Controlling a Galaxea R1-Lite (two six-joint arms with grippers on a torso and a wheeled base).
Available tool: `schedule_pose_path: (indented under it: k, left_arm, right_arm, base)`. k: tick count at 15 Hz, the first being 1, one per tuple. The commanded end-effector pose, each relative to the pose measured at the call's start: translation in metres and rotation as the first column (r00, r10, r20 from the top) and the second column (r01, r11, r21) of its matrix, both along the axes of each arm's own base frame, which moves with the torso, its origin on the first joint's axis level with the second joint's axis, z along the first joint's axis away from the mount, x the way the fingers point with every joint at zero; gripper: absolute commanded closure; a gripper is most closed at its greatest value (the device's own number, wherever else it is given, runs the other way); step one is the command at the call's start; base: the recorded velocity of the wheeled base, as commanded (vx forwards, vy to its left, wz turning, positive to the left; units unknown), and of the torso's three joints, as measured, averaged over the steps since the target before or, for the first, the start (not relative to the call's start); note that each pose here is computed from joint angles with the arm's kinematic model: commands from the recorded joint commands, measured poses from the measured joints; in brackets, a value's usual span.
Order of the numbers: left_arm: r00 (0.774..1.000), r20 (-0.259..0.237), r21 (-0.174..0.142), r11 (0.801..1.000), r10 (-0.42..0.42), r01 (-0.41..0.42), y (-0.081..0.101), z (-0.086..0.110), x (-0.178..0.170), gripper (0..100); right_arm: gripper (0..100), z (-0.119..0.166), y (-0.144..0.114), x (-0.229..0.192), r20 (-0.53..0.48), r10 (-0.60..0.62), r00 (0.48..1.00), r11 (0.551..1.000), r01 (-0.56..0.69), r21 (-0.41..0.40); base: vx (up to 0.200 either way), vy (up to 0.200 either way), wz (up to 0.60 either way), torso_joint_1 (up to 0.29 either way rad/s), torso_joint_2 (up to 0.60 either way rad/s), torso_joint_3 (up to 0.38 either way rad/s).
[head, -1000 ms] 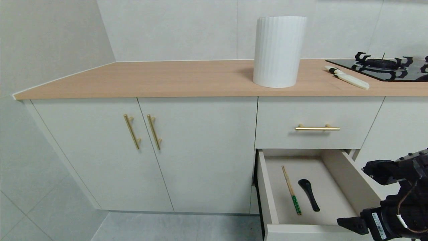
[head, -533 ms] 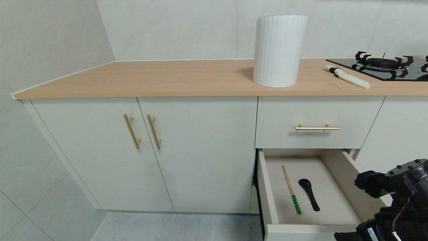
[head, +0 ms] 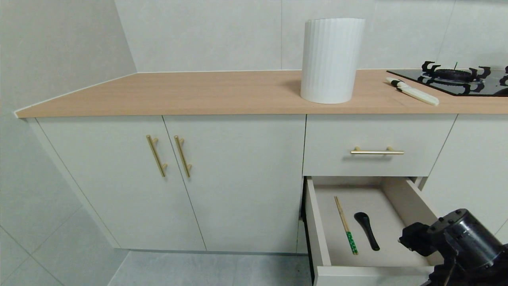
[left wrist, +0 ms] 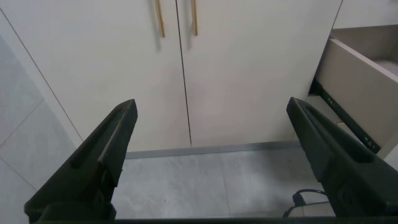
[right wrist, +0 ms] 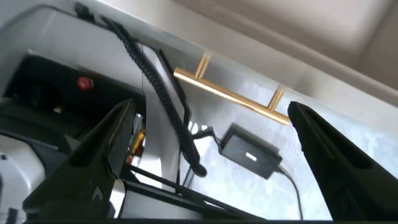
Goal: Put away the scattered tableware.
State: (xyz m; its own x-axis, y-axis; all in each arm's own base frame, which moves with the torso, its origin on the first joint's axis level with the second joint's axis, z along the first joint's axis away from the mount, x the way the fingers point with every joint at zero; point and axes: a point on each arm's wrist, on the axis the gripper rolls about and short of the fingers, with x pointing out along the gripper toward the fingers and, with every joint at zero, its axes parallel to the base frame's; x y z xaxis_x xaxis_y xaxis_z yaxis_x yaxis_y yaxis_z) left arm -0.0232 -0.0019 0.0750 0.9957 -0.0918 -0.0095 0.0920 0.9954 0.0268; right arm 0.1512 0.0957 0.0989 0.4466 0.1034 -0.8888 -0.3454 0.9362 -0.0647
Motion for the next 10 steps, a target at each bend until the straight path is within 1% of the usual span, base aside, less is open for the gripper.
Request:
schedule_pose_path:
  k: [1,4,5,10]
  left_arm:
    - [1.000,-0.001,0.000,1.000,0.000,0.000,0.000,0.000,0.000,0]
    - [1.000,-0.001,0.000,1.000,0.000,0.000,0.000,0.000,0.000,0]
    - [1.000,-0.001,0.000,1.000,0.000,0.000,0.000,0.000,0.000,0]
    - [1.000,-0.001,0.000,1.000,0.000,0.000,0.000,0.000,0.000,0]
  right_arm:
    - [0,-0.010,0.006,0.010,-0.026,-0.031,0.999,0.999,0.031,-0.035]
    - [0,-0.014,0.009,0.018,-0.031,-0.106,0.994,0.994,0.105,-0.030]
    - [0,-0.015,0.010,0.020,-0.029,-0.125,0.992,0.991,0.123,-0.042]
    - [0,-0.017,0.007,0.028,-0.025,-0.169,0.985,0.985,0.168,-0.048]
  base:
    - [0.000,0.000,0.00,0.000,0.00,0.000]
    - [0.000,0.000,0.00,0.000,0.00,0.000]
    - [0.000,0.000,0.00,0.000,0.00,0.000]
    - [0.000,0.000,0.00,0.000,0.00,0.000]
